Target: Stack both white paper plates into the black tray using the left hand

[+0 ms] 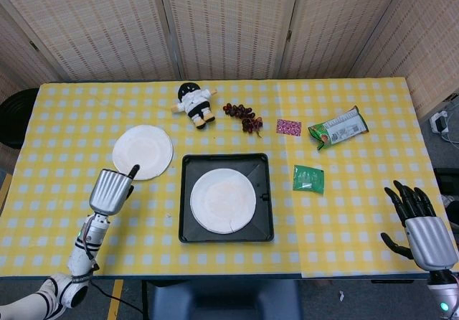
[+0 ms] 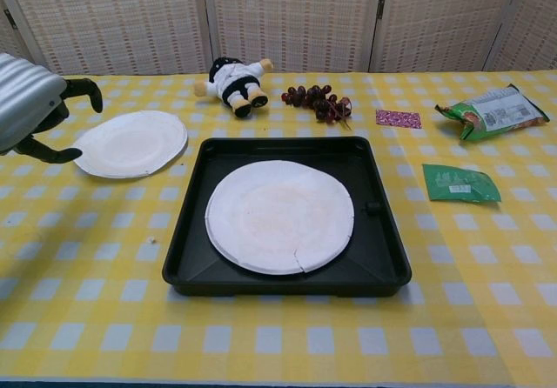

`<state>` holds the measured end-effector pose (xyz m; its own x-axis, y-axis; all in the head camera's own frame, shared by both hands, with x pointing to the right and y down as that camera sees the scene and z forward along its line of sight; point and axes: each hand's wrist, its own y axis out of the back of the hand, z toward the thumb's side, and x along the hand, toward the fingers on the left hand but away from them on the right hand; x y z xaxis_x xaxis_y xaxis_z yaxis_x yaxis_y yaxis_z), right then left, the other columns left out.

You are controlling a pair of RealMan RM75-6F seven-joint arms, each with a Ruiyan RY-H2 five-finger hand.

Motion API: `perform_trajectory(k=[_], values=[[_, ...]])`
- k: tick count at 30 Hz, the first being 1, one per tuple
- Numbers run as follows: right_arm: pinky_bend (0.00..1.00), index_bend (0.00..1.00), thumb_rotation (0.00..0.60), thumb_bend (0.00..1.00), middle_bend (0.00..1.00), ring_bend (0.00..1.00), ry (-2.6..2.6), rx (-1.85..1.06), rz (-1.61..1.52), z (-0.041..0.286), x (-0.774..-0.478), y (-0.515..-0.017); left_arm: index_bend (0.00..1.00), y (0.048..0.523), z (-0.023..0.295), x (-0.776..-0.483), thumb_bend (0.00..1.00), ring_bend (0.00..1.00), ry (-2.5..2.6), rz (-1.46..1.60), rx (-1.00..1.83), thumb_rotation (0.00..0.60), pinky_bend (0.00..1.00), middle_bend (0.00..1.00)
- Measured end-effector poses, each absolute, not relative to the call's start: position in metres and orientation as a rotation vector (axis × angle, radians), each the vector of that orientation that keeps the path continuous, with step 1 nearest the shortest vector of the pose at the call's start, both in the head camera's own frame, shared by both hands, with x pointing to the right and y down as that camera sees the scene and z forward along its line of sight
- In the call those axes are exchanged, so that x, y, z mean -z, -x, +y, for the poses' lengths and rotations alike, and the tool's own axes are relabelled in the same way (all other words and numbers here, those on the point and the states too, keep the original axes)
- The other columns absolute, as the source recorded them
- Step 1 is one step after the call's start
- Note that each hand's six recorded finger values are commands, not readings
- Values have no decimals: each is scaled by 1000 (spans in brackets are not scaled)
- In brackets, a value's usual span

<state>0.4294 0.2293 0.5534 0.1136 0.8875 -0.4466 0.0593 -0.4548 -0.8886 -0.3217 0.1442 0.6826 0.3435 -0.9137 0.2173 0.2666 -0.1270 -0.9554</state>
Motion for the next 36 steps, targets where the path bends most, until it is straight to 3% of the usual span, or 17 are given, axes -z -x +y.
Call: perform_trajectory(k=[9,22,36], values=[[0,0,600,292,0,0,1675,-1427,-929,230,-556,-428,464,348,134,-715,239,1000,1259,497,1218,600,1000,1000],[0,0,600,292,0,0,1669,-1443,-935,227,-558,-431,464,341,134,-754,239,1000,1286,346,1242,600,1000,1000],[0,0,600,292,0,0,1657,-1477,-943,224,-562,-435,479,338,126,-768,239,1000,1311,366,1286,600,1000,1000]])
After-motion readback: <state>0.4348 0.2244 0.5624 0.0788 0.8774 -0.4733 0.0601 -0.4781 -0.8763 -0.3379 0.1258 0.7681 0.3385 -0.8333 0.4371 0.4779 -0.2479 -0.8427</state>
